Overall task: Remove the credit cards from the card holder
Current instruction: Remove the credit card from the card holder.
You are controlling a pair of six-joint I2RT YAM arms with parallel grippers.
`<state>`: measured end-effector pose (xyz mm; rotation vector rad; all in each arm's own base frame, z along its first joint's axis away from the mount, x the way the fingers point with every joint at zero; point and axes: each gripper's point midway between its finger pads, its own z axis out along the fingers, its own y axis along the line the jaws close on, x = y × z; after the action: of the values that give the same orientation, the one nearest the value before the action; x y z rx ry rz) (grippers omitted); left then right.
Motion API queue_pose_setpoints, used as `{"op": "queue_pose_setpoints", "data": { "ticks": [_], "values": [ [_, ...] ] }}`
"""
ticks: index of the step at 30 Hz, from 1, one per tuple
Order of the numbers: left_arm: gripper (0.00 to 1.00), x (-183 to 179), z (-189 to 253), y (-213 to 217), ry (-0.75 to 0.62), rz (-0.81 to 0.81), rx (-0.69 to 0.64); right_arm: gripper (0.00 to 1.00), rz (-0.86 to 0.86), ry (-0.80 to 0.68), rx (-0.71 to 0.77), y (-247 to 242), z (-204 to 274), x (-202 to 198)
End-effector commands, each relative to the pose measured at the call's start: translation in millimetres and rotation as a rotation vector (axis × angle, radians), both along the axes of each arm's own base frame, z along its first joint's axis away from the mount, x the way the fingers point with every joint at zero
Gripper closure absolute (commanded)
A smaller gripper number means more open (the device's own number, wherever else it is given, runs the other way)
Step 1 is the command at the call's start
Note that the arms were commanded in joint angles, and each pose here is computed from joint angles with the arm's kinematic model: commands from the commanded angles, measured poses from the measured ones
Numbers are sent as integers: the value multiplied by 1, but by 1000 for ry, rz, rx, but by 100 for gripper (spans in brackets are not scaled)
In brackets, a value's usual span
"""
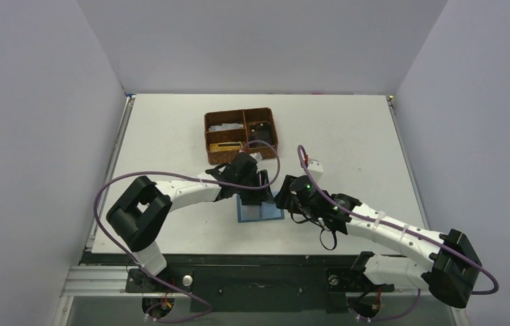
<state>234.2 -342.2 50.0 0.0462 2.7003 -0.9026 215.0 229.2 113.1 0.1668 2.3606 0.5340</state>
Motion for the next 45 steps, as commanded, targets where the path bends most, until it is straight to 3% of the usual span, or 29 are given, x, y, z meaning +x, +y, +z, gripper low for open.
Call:
{"op": "queue_pose_setpoints", "data": {
  "ticks": [1, 15, 26, 45],
  "values": [
    [48, 15, 26, 16, -65, 34, -7, 51, 8, -44, 17, 11, 19, 7],
    [50, 16, 19, 86, -72, 143, 91, 55, 113, 20, 99, 65, 5, 13],
    [74, 11, -3, 93, -34, 147, 125, 62, 133, 97, 181, 89, -27, 25],
    [86, 9, -36, 99, 1, 152, 183, 63, 116, 150, 159, 86, -67, 31]
  ]
}}
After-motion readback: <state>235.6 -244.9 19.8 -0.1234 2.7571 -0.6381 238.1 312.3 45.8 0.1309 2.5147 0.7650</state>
